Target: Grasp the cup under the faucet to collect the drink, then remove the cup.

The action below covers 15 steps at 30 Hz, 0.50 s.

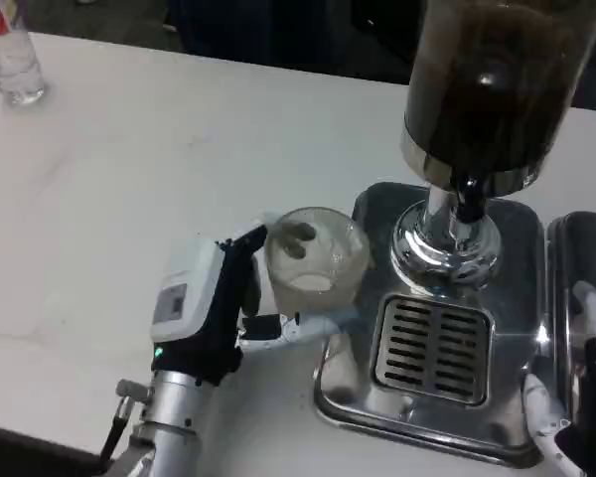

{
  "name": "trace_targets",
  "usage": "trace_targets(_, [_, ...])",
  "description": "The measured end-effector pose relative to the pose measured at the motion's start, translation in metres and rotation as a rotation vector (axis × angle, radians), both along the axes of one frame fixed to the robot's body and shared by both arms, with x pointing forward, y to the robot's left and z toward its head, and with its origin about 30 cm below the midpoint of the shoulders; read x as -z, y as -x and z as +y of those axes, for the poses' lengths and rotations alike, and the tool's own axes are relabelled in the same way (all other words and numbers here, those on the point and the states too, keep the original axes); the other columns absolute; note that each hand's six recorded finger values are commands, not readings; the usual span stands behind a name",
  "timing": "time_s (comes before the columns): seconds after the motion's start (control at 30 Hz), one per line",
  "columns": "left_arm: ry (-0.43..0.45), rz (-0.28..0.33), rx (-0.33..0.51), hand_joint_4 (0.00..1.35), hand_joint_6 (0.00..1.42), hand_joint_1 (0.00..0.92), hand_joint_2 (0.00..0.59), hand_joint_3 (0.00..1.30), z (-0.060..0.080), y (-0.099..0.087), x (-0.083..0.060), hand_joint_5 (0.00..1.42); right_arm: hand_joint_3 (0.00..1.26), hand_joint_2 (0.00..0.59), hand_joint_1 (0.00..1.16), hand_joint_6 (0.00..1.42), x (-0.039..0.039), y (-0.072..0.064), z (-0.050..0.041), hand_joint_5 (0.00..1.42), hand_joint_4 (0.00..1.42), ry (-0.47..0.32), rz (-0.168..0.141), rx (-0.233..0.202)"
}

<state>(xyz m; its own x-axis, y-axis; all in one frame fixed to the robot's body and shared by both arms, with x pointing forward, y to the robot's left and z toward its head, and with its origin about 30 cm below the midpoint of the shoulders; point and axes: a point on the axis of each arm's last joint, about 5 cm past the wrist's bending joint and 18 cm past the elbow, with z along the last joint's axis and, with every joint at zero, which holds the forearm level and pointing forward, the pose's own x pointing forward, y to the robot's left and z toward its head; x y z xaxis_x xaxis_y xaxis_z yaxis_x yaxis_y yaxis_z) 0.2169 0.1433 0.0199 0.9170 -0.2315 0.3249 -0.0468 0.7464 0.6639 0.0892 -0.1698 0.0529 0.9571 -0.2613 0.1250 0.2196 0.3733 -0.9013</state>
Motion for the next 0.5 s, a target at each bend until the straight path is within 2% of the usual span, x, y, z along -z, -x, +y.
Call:
trace_targets(0.1, [-0.003,-0.002,0.039,1.11,1.38,0.572,0.040,0.92,-0.008,-0.004,-0.003,1.27,0.07,0.500,0.17,0.10,-0.0017,0.004,0.0020,0.00,0.00,-0.008,-0.009,0.026])
trace_targets(0.2, [-0.012,0.008,0.062,1.11,1.38,0.572,0.040,0.92,-0.013,-0.007,-0.004,1.27,0.07,0.500,0.17,0.10,-0.0013,0.007,0.0016,0.00,0.00,0.001,-0.003,0.041])
trace_targets(0.4, [-0.062,0.060,0.106,1.11,1.39,0.575,0.041,0.92,-0.024,-0.011,-0.002,1.27,0.07,0.500,0.17,0.09,0.0008,0.012,0.0059,0.00,0.00,-0.005,0.001,0.083])
trace_targets(0.5, [-0.083,0.069,0.128,1.11,1.39,0.584,0.048,0.92,-0.032,-0.013,-0.003,1.27,0.06,0.500,0.17,0.09,0.0007,0.013,0.0065,0.00,0.00,-0.001,-0.004,0.086])
